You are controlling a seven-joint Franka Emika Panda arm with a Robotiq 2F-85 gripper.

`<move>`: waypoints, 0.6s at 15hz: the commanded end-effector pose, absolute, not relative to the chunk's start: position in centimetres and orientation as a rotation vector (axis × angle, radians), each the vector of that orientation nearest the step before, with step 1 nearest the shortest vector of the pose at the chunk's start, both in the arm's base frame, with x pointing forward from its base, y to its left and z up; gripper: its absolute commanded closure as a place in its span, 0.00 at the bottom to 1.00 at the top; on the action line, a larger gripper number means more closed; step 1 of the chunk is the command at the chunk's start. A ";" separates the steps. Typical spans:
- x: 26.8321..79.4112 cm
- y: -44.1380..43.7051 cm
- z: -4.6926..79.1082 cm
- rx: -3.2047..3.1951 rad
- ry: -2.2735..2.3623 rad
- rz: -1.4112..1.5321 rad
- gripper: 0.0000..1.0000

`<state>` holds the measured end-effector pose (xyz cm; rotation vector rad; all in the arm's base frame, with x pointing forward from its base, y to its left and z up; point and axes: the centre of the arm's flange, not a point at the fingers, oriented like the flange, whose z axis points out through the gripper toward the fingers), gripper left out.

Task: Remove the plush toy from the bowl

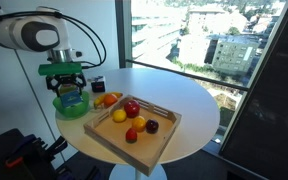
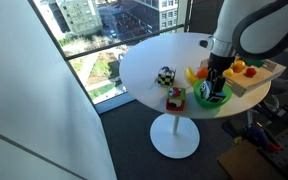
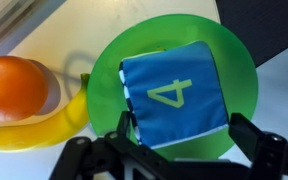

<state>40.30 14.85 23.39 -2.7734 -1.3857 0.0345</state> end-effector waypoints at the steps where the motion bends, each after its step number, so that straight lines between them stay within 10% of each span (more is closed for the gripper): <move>1: 40.2 14.5 23.0 -2.779 -1.408 0.020 0.00; 9: 40.4 14.4 24.0 -2.811 -1.376 0.025 0.63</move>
